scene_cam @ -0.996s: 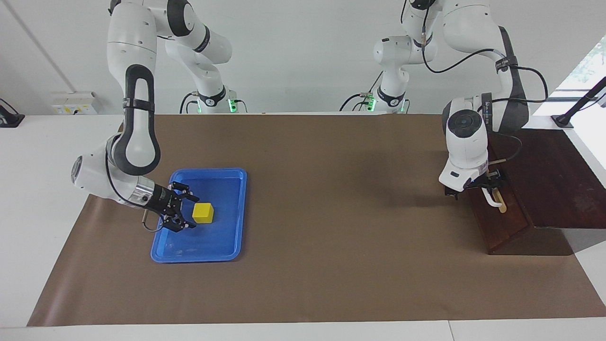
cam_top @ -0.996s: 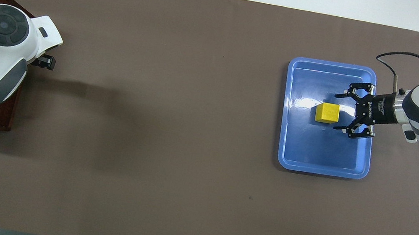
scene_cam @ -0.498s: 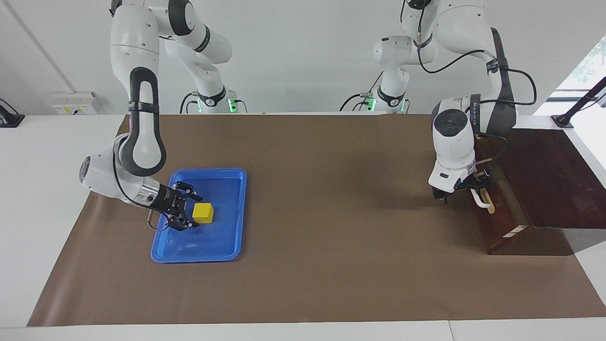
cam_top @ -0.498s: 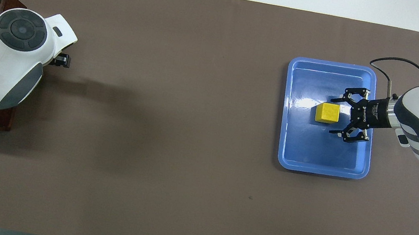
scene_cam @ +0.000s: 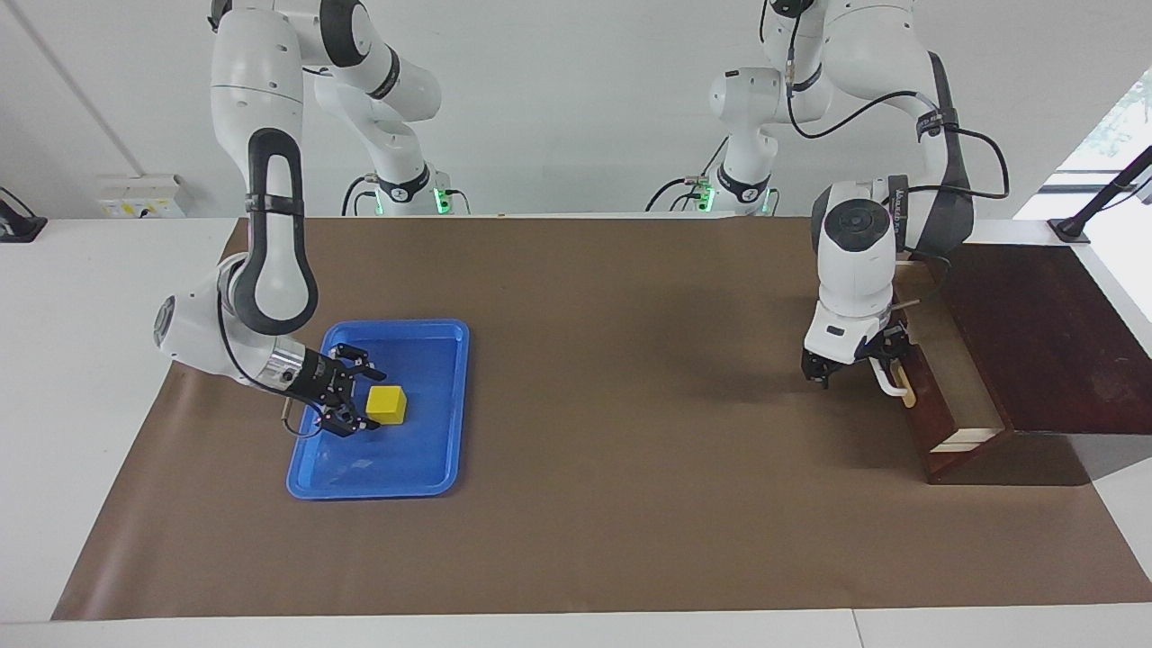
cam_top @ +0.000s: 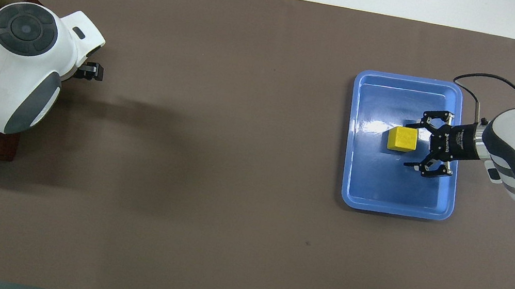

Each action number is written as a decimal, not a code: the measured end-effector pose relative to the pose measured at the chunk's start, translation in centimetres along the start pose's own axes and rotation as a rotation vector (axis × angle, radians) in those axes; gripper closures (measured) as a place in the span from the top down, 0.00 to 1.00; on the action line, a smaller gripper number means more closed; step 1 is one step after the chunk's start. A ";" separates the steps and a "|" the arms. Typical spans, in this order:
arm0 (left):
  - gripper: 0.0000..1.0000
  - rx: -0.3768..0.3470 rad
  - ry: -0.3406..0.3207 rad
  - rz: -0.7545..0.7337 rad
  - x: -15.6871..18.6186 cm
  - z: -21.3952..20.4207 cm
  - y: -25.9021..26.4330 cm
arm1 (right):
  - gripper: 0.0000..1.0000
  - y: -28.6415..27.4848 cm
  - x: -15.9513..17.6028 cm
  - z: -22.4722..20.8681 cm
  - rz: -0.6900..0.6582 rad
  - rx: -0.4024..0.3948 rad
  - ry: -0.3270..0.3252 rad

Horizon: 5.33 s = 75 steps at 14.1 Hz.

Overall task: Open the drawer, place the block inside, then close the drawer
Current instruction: 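Pull the drawer open with the left gripper while the right gripper holds the cube, then carry the cube toward the left gripper with the right gripper, then grasp the cube with the left gripper while the right gripper releases it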

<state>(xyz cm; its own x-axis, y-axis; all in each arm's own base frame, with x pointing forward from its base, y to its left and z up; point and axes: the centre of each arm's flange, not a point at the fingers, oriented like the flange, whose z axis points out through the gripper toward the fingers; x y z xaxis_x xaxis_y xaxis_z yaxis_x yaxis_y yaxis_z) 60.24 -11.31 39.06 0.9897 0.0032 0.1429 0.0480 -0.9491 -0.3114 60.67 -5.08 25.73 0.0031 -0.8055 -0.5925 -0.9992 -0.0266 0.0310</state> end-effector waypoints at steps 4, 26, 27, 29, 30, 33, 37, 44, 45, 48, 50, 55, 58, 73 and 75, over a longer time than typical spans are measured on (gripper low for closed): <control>1.00 -0.028 0.000 -0.040 -0.4 -0.8 2.7 | 0.78 0.1 0.1 -0.2 -0.022 0.004 0.001; 1.00 -0.185 -0.177 -0.458 2.3 -12.1 1.7 | 0.56 -6.4 -17.9 -0.4 -0.167 -0.019 -0.030; 1.00 -0.198 -0.204 -0.546 2.2 -12.2 1.9 | 0.56 -6.4 -20.5 1.4 -0.165 -0.038 -0.028; 1.00 -0.224 -0.261 -0.756 2.1 -12.5 2.4 | 0.56 -6.2 -26.0 4.7 -0.149 -0.056 -0.018; 1.00 -0.224 -0.285 -0.870 2.1 -12.8 2.7 | 0.56 -5.8 -28.9 6.5 -0.128 -0.058 -0.011; 1.00 -0.205 -0.340 -1.217 1.8 -14.1 4.5 | 0.56 -4.1 -37.1 10.6 -0.111 -0.066 0.012; 1.00 -0.207 -0.381 -1.477 2.0 -16.6 8.9 | 0.56 -2.6 -41.3 12.6 -0.156 -0.086 0.013; 1.00 -0.161 -0.406 -1.528 -0.9 -16.2 16.3 | 0.56 -1.6 -42.8 13.9 -0.186 -0.104 0.024; 1.00 -0.146 -0.409 -1.526 -1.3 -15.5 16.9 | 0.56 -1.6 -42.8 13.9 -0.186 -0.103 0.024; 1.00 -0.129 -0.410 -1.542 -2.8 -14.2 19.0 | 0.56 -1.7 -42.8 13.9 -0.186 -0.103 0.025; 1.00 -0.125 -0.410 -1.544 -3.3 -13.9 19.8 | 0.56 -1.7 -42.8 13.9 -0.187 -0.103 0.024; 0.99 -0.117 -0.412 -1.559 -3.9 -13.4 20.5 | 0.56 -1.7 -42.9 13.8 -0.187 -0.102 0.024; 0.73 -0.126 -0.410 -1.570 -3.8 -13.5 20.5 | 0.56 -1.7 -42.9 13.8 -0.188 -0.101 0.024; 0.56 -0.145 -0.390 -1.567 -3.6 -13.8 20.3 | 0.56 -1.9 -43.1 13.5 -0.191 -0.083 0.021; 0.56 -0.144 -0.383 -1.570 -3.4 -13.8 20.1 | 0.70 -2.2 -42.7 13.2 -0.186 -0.075 0.023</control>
<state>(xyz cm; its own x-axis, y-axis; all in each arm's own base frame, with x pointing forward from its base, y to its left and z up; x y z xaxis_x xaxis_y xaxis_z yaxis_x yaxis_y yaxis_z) 55.97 -34.69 45.27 -0.0444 0.9988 -0.0183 0.9990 0.0444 -0.0035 62.23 37.20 40.38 0.1888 -0.7959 -0.5753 -0.9755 -0.2193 -0.0168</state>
